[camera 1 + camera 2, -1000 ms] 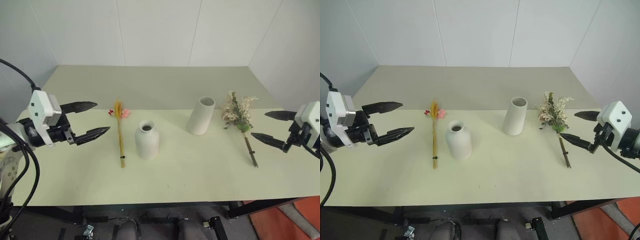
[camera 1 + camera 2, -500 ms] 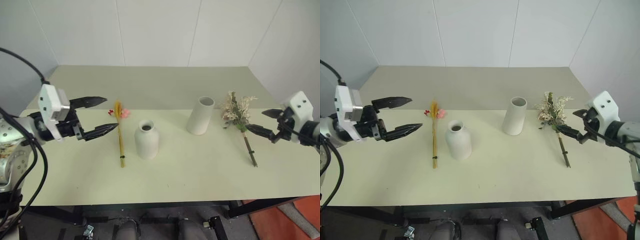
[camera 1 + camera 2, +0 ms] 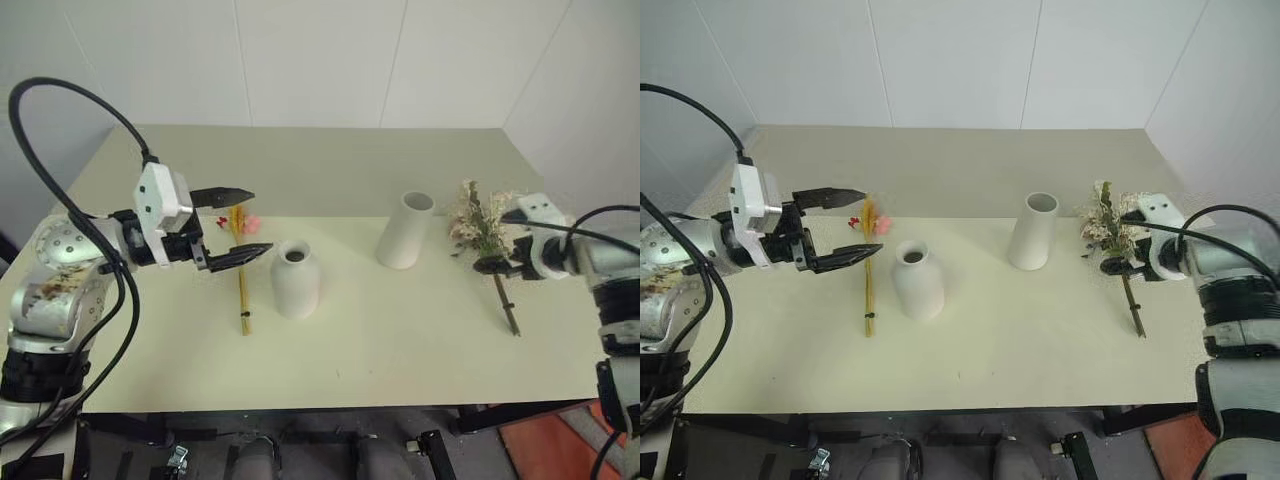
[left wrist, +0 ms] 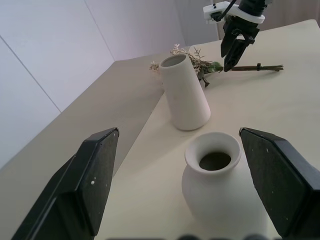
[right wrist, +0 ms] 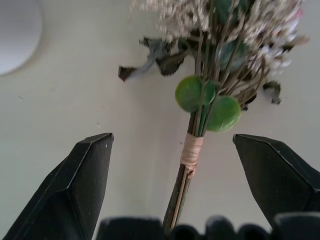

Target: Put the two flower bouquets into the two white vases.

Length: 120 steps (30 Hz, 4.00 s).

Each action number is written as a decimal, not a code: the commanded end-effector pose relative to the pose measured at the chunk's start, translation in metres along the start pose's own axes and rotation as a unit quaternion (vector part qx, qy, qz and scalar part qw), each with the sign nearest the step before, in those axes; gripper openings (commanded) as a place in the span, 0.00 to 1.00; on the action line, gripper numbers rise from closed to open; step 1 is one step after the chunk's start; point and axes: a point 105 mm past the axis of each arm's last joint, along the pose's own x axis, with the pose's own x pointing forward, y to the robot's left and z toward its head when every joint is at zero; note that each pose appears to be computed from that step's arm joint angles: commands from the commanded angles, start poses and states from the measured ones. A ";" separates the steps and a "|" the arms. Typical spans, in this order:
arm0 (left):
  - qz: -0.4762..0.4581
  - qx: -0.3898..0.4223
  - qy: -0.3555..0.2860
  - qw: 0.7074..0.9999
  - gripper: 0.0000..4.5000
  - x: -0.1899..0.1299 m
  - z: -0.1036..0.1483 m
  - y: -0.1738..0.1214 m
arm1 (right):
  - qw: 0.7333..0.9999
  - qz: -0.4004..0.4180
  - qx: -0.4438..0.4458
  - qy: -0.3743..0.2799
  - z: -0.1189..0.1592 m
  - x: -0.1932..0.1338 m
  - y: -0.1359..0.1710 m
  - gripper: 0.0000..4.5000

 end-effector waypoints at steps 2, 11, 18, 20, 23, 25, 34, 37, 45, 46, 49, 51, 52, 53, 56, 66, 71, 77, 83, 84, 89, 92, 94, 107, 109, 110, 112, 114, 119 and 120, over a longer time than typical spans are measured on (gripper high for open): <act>0.002 0.018 -0.021 1.000 0.93 -0.002 0.011 -0.001 | 1.000 -0.017 0.005 -0.008 0.009 0.000 -0.013 1.00; 0.000 0.015 -0.002 1.000 0.94 -0.002 0.003 -0.006 | 1.000 -0.015 0.006 -0.004 0.015 0.005 -0.017 0.78; -0.001 0.012 -0.001 1.000 0.94 -0.002 0.002 -0.007 | 1.000 -0.013 0.017 0.002 0.012 0.011 -0.016 0.23; 0.000 0.013 0.000 1.000 0.94 -0.003 0.002 -0.007 | 1.000 -0.019 0.018 -0.001 0.013 0.013 -0.016 0.08; 0.001 0.014 0.000 1.000 0.94 -0.003 0.003 -0.006 | 0.999 -0.043 0.022 -0.014 0.019 0.011 -0.021 0.04; 0.001 0.015 0.000 1.000 0.94 -0.003 0.003 -0.006 | 0.997 -0.063 0.026 -0.031 0.024 0.008 -0.026 0.04; 0.018 0.016 0.010 1.000 0.94 -0.013 0.002 0.002 | 0.840 -0.174 0.045 -0.512 0.131 -0.094 -0.039 0.04; 0.018 0.015 0.014 1.000 0.94 -0.015 0.001 0.003 | 0.789 -0.116 0.082 -0.597 0.147 -0.120 -0.014 0.04; 0.014 0.019 0.009 1.000 0.94 -0.016 0.004 0.004 | 0.694 0.112 0.088 -0.705 0.162 -0.145 0.075 0.04; 0.014 0.020 0.011 1.000 0.94 -0.017 0.004 0.004 | 0.702 0.115 0.082 -0.698 0.162 -0.139 0.081 0.04; 0.016 0.020 0.015 1.000 0.94 -0.018 0.003 0.004 | 0.720 0.119 0.053 -0.682 0.162 -0.126 0.094 0.04; 0.018 0.021 0.017 0.999 0.94 -0.020 0.003 0.004 | 0.724 0.119 0.044 -0.678 0.161 -0.121 0.098 0.04; 0.018 0.021 0.017 0.999 0.94 -0.020 0.004 0.003 | 0.724 0.120 0.045 -0.678 0.161 -0.120 0.098 0.04; 0.019 0.020 0.017 0.999 0.94 -0.021 0.004 0.002 | 0.724 0.121 0.049 -0.678 0.161 -0.119 0.098 0.04; 0.020 0.019 0.018 0.999 0.94 -0.022 0.004 0.000 | 0.729 0.122 0.051 -0.672 0.161 -0.113 0.096 0.04; 0.029 0.015 0.023 0.999 0.94 -0.027 0.005 -0.003 | 0.756 0.125 0.028 -0.642 0.153 -0.080 0.105 0.04; 0.033 0.015 0.026 0.999 0.94 -0.028 0.005 -0.004 | 0.753 0.141 0.005 -0.642 0.147 -0.078 0.117 0.28; 0.035 0.014 0.025 0.999 0.94 -0.028 0.004 -0.003 | 0.759 0.154 -0.008 -0.632 0.133 -0.076 0.123 0.73; 0.071 0.004 0.007 0.997 0.94 -0.028 0.004 0.008 | 0.770 0.155 -0.020 -0.619 0.106 -0.077 0.119 0.99; 0.083 -0.001 -0.003 0.997 0.94 -0.028 0.006 0.011 | 0.771 0.155 -0.023 -0.617 0.103 -0.078 0.118 0.99; 0.194 -0.020 0.000 0.981 0.94 -0.033 0.009 0.036 | 0.781 0.136 -0.052 -0.607 0.086 -0.086 0.112 0.99; 0.293 0.010 0.070 0.953 0.94 -0.035 0.000 0.055 | 0.788 0.135 -0.071 -0.596 0.079 -0.093 0.106 0.99; 0.373 0.012 0.126 0.919 0.94 -0.034 -0.005 0.073 | 0.794 0.141 -0.081 -0.586 0.073 -0.100 0.101 0.99; 0.387 -0.302 0.353 0.797 0.94 0.013 -0.066 0.061 | 0.832 0.254 -0.321 -0.374 0.045 -0.139 0.113 0.99; 0.393 -0.339 0.357 0.776 0.94 0.011 -0.075 0.063 | 0.832 0.250 -0.327 -0.372 0.046 -0.142 0.111 0.99; 0.389 -0.360 0.354 0.771 0.94 0.012 -0.079 0.063 | 0.834 0.245 -0.325 -0.373 0.048 -0.142 0.110 0.99; 0.392 -0.388 0.354 0.755 0.94 0.012 -0.085 0.063 | 0.835 0.230 -0.326 -0.378 0.050 -0.142 0.109 0.99; 0.388 -0.391 0.376 0.745 0.94 0.013 -0.093 0.060 | 0.837 0.225 -0.318 -0.385 0.051 -0.142 0.109 0.99; 0.370 -0.434 0.405 0.714 0.94 0.018 -0.112 0.050 | 0.842 0.209 -0.315 -0.385 0.047 -0.137 0.110 0.99; 0.362 -0.447 0.405 0.711 0.94 0.021 -0.114 0.047 | 0.841 0.207 -0.316 -0.387 0.046 -0.138 0.112 0.99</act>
